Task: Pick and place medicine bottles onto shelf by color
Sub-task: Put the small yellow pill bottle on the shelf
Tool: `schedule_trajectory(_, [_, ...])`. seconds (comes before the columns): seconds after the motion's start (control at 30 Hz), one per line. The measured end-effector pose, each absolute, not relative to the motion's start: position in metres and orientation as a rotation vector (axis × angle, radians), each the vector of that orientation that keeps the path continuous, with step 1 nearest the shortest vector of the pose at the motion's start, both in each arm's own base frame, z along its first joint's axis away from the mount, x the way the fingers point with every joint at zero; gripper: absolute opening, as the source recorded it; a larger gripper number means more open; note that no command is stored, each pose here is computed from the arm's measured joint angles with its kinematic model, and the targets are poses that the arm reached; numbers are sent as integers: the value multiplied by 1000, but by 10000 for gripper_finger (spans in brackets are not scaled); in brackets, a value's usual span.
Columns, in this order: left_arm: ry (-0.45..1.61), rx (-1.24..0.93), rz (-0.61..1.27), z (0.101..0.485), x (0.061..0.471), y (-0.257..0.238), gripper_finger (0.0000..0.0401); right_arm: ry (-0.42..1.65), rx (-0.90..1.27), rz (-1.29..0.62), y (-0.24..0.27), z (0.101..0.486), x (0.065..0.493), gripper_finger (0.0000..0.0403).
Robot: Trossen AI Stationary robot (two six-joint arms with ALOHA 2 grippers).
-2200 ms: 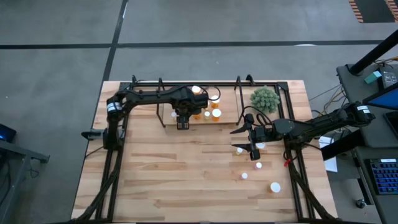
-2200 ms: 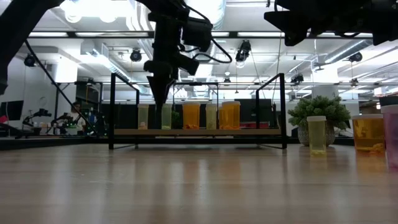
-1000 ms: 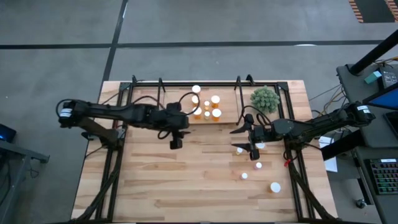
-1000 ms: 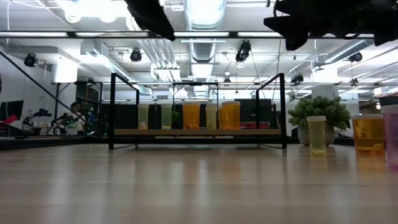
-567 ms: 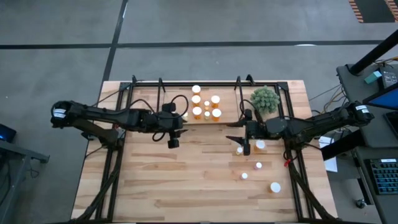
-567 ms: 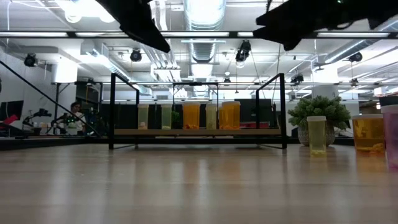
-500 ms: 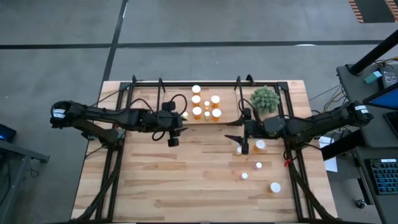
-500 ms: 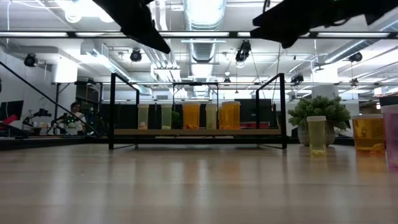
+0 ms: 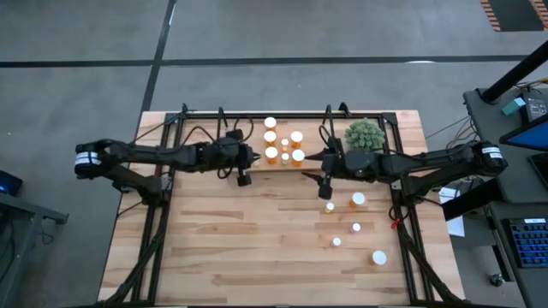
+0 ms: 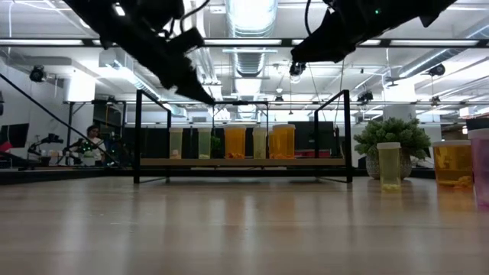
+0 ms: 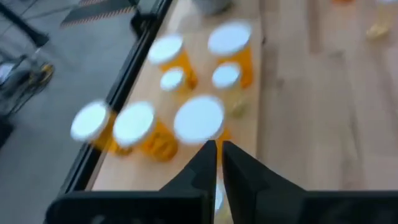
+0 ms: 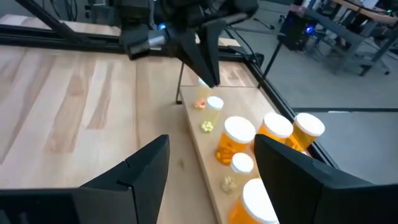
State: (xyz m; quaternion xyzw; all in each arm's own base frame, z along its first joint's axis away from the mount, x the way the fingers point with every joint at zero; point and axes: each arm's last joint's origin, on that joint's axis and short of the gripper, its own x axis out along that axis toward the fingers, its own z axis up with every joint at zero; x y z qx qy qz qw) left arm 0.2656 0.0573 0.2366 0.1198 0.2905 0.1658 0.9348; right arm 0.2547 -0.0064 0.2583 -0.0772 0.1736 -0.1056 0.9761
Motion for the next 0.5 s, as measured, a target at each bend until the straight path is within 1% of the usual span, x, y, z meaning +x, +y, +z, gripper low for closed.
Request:
schedule_trajectory(0.1, [652,264,397,230,264,59,2,349,-151,-214,-6,258,255,226])
schedule_trajectory(0.5, [743,280,429,208,272,62,1,344,-166,-212,-7,259,255,226])
